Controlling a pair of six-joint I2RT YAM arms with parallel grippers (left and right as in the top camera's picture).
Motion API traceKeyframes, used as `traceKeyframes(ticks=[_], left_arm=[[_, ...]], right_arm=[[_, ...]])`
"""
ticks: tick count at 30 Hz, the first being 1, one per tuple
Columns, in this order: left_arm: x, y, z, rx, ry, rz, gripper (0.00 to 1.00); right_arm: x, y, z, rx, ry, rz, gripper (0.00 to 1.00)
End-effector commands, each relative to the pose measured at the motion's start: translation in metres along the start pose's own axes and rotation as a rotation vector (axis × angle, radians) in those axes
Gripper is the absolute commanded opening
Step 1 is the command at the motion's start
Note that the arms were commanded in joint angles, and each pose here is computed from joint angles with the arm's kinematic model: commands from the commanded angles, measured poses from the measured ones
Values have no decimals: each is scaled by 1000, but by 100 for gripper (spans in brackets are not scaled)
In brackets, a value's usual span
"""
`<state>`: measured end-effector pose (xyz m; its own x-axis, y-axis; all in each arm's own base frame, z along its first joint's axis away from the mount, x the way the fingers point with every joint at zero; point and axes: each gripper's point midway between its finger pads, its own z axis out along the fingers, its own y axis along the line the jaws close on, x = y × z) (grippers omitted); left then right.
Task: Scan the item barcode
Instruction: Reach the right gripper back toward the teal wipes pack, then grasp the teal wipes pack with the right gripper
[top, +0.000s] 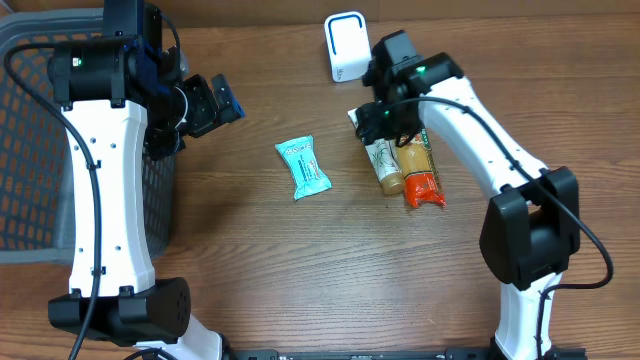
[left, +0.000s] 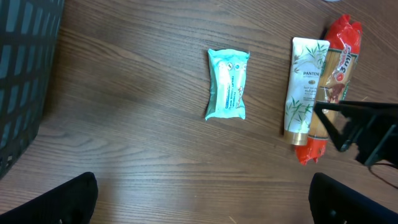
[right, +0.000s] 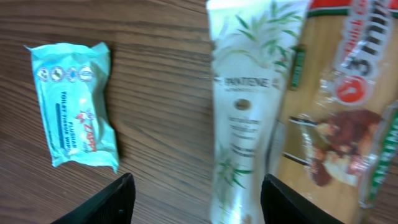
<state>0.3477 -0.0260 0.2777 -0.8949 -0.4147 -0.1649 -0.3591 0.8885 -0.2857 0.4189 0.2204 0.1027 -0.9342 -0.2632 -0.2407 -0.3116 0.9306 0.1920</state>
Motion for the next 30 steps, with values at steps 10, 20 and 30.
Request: traceKeyframes(ticks=[10, 20, 30], left_arm=[[1, -1, 0, -3, 0, 25, 100], [1, -1, 0, -3, 0, 25, 100], [1, -1, 0, -4, -1, 26, 99]], right_arm=[[-5, 77, 29, -155, -7, 207, 59], [7, 101, 81, -97, 14, 129, 67], [17, 103, 107, -97, 51, 131, 55]])
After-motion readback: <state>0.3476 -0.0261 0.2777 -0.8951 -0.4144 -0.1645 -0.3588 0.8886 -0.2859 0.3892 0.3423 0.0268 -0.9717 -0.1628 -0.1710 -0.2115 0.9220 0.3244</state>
